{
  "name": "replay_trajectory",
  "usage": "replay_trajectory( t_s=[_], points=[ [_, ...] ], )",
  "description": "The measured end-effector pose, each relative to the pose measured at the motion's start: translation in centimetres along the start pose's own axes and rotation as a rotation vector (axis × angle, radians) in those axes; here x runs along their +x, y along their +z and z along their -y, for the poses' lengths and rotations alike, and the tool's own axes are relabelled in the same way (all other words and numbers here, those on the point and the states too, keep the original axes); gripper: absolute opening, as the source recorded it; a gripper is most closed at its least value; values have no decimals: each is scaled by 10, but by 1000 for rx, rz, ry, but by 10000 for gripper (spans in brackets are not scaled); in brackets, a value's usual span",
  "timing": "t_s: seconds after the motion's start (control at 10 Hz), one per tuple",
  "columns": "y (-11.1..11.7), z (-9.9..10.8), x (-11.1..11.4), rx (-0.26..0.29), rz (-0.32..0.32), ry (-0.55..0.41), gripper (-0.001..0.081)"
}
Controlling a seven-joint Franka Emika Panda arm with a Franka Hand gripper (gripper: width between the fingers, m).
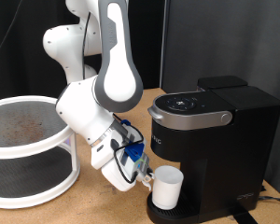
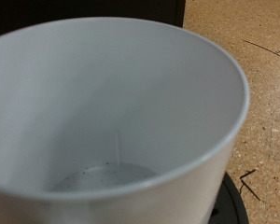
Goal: Make a cup of coffee with the keurig machine
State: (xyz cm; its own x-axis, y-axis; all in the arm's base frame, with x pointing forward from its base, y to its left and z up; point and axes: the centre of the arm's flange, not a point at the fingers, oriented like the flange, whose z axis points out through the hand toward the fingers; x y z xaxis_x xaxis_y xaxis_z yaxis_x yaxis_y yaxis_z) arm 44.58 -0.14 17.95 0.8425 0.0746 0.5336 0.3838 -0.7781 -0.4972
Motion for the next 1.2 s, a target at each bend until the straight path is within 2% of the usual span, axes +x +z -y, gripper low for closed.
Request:
replay_trajectory(
  t_s=[0.7,0.8,0.9,1.0,1.1,1.2],
  points=[
    [0,-4,-2,21,-8,-1,81],
    [-4,-7,-5,28,1,7,289],
    [-11,-11,-7,37,13,18,289],
    [-21,-13,-9,49,22,31,467],
    [-31,-15,-10,63,25,41,467],
    [-41,-15,-9,87,24,51,650]
  ],
)
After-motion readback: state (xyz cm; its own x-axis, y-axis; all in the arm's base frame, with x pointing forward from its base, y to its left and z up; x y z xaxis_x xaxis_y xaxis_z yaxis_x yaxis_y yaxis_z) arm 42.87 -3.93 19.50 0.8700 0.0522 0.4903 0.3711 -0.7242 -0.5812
